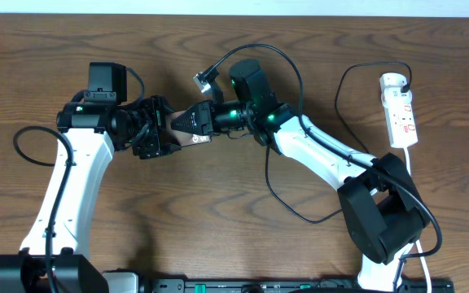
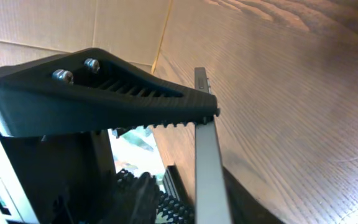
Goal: Plug charger to phone and switch on socket
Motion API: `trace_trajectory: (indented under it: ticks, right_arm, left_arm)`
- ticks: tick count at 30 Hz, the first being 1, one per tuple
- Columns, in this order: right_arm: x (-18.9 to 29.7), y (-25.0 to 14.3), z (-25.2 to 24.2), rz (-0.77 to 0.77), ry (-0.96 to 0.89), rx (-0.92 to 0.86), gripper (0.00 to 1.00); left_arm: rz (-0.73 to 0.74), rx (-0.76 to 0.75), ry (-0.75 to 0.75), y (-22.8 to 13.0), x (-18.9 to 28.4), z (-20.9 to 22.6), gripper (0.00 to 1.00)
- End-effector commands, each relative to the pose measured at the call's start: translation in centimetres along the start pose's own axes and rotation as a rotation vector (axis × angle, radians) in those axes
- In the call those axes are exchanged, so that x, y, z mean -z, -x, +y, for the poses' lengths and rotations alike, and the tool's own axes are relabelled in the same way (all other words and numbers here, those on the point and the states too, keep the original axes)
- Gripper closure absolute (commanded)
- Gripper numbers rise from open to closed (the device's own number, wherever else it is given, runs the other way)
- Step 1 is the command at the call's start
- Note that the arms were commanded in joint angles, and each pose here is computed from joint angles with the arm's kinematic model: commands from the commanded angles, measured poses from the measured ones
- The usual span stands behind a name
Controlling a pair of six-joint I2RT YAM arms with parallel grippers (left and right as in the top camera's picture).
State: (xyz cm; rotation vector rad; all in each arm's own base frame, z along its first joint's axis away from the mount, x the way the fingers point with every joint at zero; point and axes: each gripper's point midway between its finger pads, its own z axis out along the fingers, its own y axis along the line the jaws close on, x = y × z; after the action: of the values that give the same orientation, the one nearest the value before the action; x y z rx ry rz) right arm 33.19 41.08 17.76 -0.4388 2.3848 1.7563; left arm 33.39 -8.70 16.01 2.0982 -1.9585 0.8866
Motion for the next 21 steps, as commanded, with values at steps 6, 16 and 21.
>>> trace_trajectory:
  ticks: [6,16,21]
  right_arm:
    - [-0.5,-0.19,0.92,0.011,0.014,0.022,0.85]
    - [-0.5,-0.19,0.92,0.011,0.014,0.022,0.99]
    - [-0.48,-0.18,0.91,0.011,0.014,0.022,0.99]
  left_arm:
    - [0.012,-0.023,-0.02,-0.53,0.49,-0.48,0.93]
    - [0.012,-0.031,-0.021,-0.52,0.5,-0.48,0.93]
    - [0.006,-0.042,-0.021,-0.43,0.49,-0.49,0.92]
